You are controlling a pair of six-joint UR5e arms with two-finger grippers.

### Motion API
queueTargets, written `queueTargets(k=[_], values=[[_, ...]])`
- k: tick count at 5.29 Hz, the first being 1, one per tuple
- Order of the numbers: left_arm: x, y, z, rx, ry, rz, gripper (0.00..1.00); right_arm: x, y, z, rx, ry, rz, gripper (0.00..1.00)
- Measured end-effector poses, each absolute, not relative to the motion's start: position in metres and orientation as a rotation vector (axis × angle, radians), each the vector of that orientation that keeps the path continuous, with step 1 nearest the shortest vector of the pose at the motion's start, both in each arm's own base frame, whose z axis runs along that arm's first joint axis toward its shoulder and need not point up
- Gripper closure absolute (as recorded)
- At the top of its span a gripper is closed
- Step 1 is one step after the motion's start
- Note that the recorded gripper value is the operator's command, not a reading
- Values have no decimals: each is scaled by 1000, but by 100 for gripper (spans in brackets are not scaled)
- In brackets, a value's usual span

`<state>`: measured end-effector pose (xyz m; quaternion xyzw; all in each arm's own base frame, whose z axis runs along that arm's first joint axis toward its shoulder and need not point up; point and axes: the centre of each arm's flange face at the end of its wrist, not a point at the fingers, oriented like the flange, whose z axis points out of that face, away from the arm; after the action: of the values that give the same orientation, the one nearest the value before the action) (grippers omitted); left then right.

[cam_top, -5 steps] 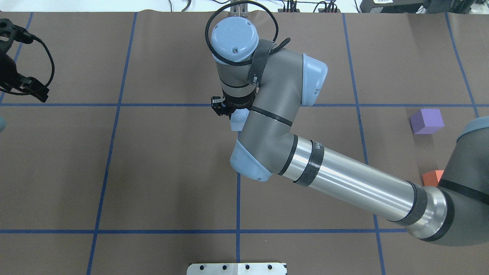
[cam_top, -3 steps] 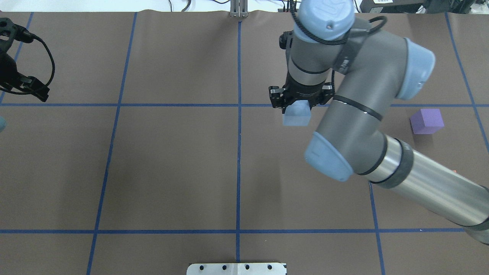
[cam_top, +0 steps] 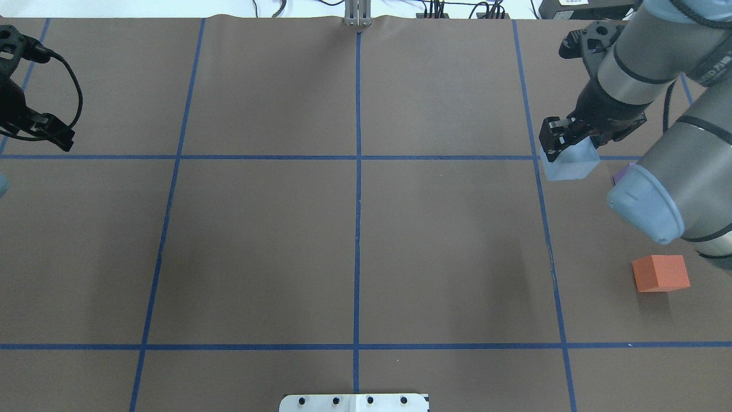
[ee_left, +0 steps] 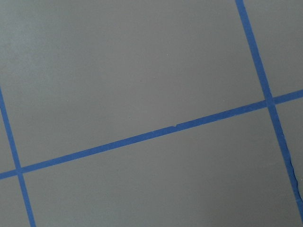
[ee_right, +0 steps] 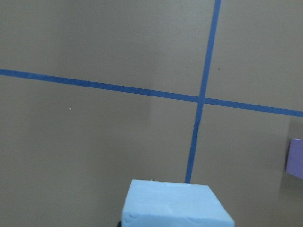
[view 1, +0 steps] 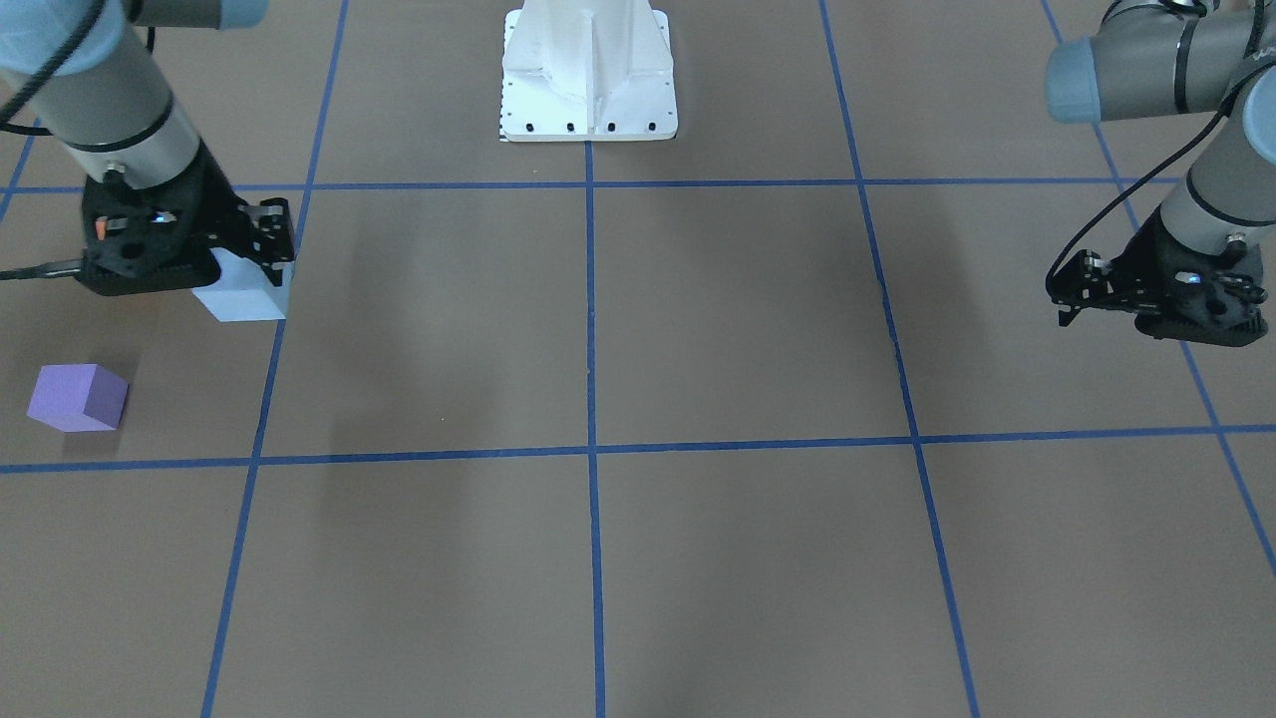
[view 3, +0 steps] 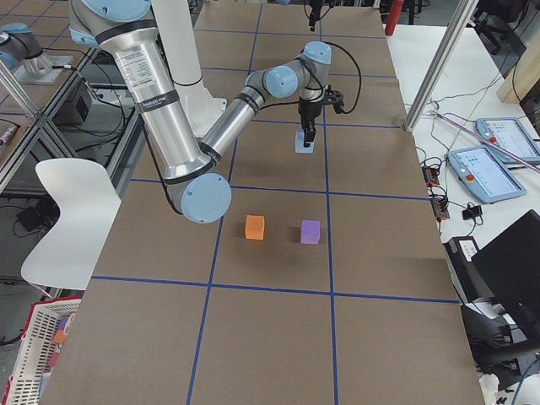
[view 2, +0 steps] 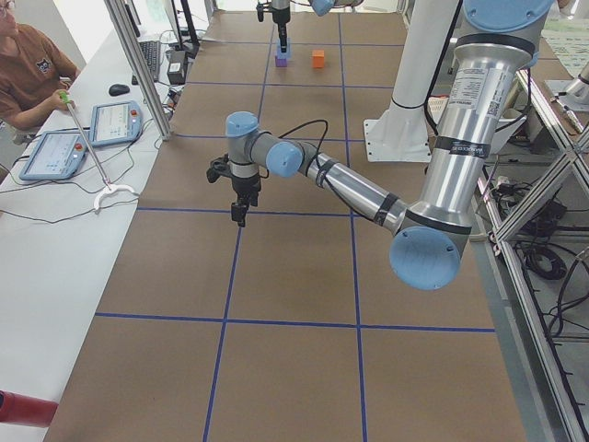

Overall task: Place blue block between orange and purple blocks
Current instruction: 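Carry the light blue cube with the right gripper toward the purple cube, then lower the light blue cube between the purple and orange cubes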

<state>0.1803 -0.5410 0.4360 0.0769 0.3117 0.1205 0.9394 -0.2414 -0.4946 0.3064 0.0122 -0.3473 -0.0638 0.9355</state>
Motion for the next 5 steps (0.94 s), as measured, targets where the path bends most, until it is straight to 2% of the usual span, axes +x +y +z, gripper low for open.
queueTargets(k=[3,5], values=[[181,-541,436,157,637,246,0,-183,-468,425,-56,-697,-145,100],[181,-541,435,158,637,246,0,-180,-470,472,-105,-709,-124,100]])
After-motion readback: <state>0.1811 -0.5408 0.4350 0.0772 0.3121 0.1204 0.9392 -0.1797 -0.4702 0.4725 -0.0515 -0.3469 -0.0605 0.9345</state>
